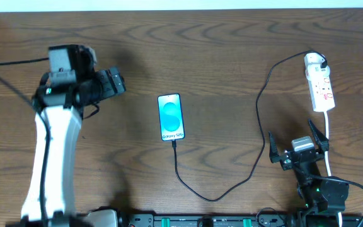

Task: Plug charger to phone and switch on socket

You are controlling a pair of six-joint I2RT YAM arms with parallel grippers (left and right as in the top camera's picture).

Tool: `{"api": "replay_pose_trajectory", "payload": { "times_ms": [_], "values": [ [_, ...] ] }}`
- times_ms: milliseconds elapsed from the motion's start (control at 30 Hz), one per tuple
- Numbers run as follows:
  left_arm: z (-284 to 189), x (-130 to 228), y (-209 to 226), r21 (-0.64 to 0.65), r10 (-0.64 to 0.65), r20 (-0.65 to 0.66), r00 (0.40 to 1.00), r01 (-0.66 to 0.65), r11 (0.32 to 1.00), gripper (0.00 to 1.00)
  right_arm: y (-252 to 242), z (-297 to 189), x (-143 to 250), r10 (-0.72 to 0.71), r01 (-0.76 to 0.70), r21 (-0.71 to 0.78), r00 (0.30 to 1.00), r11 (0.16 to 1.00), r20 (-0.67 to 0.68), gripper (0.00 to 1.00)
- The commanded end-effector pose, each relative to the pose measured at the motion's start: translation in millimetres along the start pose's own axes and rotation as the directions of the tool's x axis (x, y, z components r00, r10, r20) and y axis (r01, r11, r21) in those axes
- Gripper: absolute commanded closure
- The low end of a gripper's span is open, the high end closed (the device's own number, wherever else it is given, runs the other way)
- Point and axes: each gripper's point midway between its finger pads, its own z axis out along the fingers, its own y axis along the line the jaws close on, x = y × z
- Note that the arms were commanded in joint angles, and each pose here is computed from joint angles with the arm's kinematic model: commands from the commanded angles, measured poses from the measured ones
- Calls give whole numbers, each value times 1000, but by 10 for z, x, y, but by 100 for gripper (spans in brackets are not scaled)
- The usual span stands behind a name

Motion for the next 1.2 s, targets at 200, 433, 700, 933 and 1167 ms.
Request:
{"api": "replay_pose_trajectory", "payload": {
  "times_ms": [200, 433, 700, 933, 1167],
  "values": [
    [-541, 57, -127, 20, 243, 235, 941, -255, 967, 3, 29, -3, -13, -2, 2, -13, 1000, 1000, 9, 1],
    [-783, 168, -145, 0, 283, 476, 833, -322, 947, 3, 29, -3, -13, -2, 2, -13, 1000, 1000, 9, 1],
    [-938, 515, -212, -97, 445, 667, 597, -523, 847, 3, 29, -3, -13, -2, 2, -13, 1000, 1000, 9, 1],
    [-839, 758, -48, -154, 441, 717, 540, -494, 856, 3, 29, -3, -13, -2, 2, -13, 1000, 1000, 9, 1],
    [-614, 995, 56, -154, 441, 713, 544, -493, 856, 3, 29, -3, -13, -2, 2, -13, 1000, 1000, 9, 1]
  ]
}}
